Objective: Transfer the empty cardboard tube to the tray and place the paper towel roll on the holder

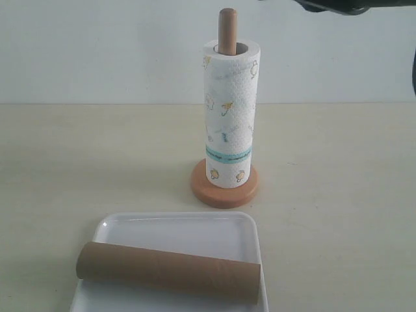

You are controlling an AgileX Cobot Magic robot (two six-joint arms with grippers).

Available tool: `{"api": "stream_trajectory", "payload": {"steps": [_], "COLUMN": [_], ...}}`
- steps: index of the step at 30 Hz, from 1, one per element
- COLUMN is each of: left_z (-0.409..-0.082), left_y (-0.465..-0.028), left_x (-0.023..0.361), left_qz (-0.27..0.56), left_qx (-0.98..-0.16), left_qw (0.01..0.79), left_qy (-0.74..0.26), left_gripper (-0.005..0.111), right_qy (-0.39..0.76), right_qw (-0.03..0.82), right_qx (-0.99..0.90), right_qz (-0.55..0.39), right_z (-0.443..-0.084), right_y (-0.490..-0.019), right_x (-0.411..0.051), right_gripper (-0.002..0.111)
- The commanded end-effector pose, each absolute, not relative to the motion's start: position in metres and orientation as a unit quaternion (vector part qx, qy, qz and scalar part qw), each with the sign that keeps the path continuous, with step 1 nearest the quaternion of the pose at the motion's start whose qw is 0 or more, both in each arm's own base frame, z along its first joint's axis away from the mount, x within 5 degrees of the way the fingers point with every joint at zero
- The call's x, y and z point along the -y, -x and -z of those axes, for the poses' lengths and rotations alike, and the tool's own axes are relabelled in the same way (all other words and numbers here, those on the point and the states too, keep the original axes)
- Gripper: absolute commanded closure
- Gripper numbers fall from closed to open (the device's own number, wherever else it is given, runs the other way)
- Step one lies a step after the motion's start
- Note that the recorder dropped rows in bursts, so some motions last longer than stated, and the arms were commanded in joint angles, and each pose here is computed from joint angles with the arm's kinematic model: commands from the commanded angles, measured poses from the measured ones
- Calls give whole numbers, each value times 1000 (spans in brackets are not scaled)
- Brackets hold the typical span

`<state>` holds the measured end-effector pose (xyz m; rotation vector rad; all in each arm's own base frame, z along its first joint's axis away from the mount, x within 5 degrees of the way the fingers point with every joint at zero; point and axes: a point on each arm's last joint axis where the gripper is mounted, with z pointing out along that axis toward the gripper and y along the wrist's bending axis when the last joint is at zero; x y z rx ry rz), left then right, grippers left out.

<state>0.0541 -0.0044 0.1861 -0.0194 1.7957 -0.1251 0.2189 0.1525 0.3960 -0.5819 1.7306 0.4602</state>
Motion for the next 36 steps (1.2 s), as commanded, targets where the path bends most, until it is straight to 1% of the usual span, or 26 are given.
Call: {"api": "stream_trajectory", "payload": {"steps": [1, 24, 26, 31, 36], "left_z": [-185, -185, -185, -185, -185], "left_y": [-54, -54, -54, -54, -54], "left_x": [4, 4, 4, 4, 4], "left_qz": [55, 55, 55, 55, 55], "left_qx": [-781, -781, -781, -781, -781], "left_qw": [622, 622, 622, 622, 622], "left_qy": [11, 11, 11, 11, 11], "left_gripper": [102, 102, 102, 102, 102], "right_qy": [252, 248, 245, 231, 222], "right_qw": [592, 602, 614, 670, 700], "right_qx": [-740, -733, -723, -671, -641], "right_qz": [-196, -198, -201, -216, -223], "right_z": [-399, -403, -412, -448, -464], "right_y": [-217, -215, -207, -166, -142], "right_x": [-151, -149, -144, -117, -101], "right_gripper": [106, 106, 106, 106, 106]}}
